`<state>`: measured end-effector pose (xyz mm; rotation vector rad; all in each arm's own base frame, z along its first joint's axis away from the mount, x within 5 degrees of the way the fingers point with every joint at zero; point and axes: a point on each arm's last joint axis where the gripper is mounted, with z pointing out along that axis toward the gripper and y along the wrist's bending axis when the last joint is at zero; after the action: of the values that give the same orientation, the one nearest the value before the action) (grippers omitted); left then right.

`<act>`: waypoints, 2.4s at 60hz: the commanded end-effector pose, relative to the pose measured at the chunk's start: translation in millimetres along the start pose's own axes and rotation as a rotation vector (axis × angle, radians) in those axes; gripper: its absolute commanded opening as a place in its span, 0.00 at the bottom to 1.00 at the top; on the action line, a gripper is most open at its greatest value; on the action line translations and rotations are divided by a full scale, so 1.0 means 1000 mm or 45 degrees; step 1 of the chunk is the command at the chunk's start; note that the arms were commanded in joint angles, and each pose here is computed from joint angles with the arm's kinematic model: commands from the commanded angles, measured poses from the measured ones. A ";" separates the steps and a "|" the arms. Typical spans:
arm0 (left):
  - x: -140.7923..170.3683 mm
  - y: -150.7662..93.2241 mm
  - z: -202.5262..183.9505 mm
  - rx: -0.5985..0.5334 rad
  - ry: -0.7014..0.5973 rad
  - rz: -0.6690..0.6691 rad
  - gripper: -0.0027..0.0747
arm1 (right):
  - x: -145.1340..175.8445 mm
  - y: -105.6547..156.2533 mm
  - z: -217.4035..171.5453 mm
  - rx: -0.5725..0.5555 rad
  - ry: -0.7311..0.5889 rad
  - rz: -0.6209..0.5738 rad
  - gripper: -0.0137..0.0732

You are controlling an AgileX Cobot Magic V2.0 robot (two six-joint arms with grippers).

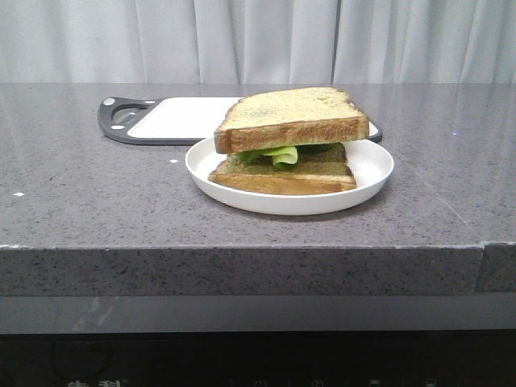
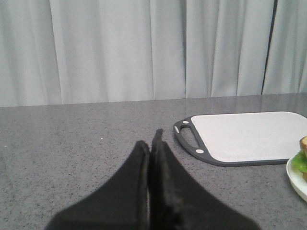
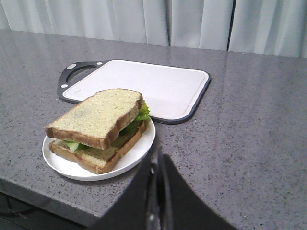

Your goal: Left arm grabs bread, right arm adds lettuce

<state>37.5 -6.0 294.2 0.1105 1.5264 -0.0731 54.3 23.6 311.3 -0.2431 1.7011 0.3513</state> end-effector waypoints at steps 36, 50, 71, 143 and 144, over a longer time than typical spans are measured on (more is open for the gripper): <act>0.094 0.005 0.013 -0.157 0.060 -0.067 0.01 | -0.013 0.000 -0.002 0.015 -0.111 -0.015 0.09; 0.094 0.005 0.013 -0.157 0.061 -0.066 0.01 | -0.013 0.000 -0.002 0.015 -0.111 -0.015 0.09; 0.094 0.005 0.013 -0.157 0.061 -0.066 0.01 | -0.013 0.000 -0.002 0.015 -0.111 -0.015 0.09; 0.094 0.005 0.013 -0.157 0.061 -0.066 0.01 | 0.088 -0.031 0.008 0.436 -0.239 0.016 0.09; 0.094 0.005 0.013 -0.157 0.061 -0.066 0.01 | 0.091 -0.031 0.008 0.439 -0.238 0.016 0.09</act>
<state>55.7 -1.0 194.0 -0.0019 1.6789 -0.0099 59.7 3.9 214.0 0.0367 1.6468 0.1174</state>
